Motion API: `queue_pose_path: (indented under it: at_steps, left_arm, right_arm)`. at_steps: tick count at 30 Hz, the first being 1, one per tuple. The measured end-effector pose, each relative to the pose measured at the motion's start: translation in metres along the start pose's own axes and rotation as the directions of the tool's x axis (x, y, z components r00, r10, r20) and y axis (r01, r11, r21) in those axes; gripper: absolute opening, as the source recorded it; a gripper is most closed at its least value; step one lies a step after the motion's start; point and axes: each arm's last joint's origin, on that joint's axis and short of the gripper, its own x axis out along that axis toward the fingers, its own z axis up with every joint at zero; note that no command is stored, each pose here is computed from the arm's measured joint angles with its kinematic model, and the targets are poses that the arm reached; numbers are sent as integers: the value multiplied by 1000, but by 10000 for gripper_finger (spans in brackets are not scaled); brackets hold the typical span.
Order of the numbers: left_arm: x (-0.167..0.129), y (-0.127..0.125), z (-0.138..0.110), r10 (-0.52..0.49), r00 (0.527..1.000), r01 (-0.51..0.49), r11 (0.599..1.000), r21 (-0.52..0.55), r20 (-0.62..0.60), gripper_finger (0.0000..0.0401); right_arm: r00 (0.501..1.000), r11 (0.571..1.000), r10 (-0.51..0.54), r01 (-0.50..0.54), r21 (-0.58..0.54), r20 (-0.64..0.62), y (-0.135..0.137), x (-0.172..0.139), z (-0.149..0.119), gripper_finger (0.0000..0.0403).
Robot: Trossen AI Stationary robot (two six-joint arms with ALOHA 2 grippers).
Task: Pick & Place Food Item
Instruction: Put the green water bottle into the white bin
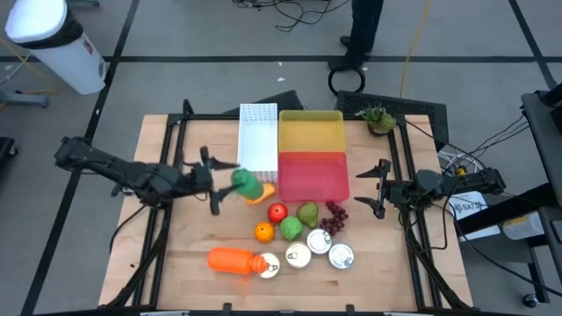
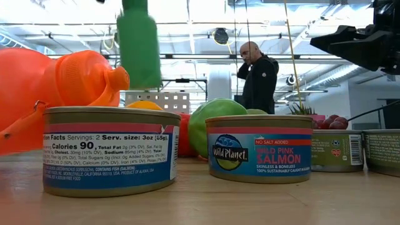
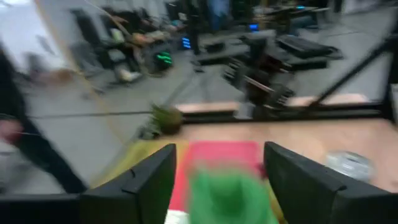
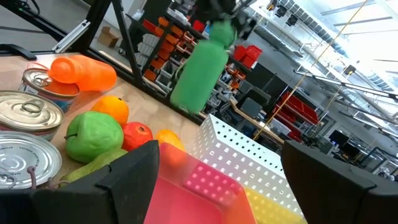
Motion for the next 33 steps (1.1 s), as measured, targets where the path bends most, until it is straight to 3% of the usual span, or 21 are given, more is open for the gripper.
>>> queue_pose_path:
  at_steps: [5,8,12,15,19,24,28,33]
  left_arm:
    - [5,28,32,175,984,-176,983,55,39,175]
    - [12,43,32,246,969,-247,966,74,24,129]
    - [18,52,23,237,971,-234,971,58,-41,89]
    - [18,52,15,218,971,-215,976,35,-104,83]
    - [13,43,2,165,957,-176,984,-26,-239,119]
    - [-3,29,-14,18,895,-79,990,-117,-447,206]
    - [-17,19,-31,-140,769,-23,969,-245,-624,262]
    - [-29,3,-44,-279,595,-80,913,-401,-754,295]
  right_arm:
    - [1000,1000,0,0,0,-1,0,0,0,315]
    - [1000,1000,0,0,0,0,0,0,0,315]
    - [1000,1000,0,0,0,0,0,0,0,315]
    - [1000,1000,0,0,0,-1,0,0,0,315]
    - [1000,1000,0,0,0,0,0,0,0,315]
    - [1000,1000,0,0,0,-1,0,0,0,315]
    - [1000,1000,0,0,0,-1,0,0,0,315]
    - [1000,1000,0,0,0,-1,0,0,0,315]
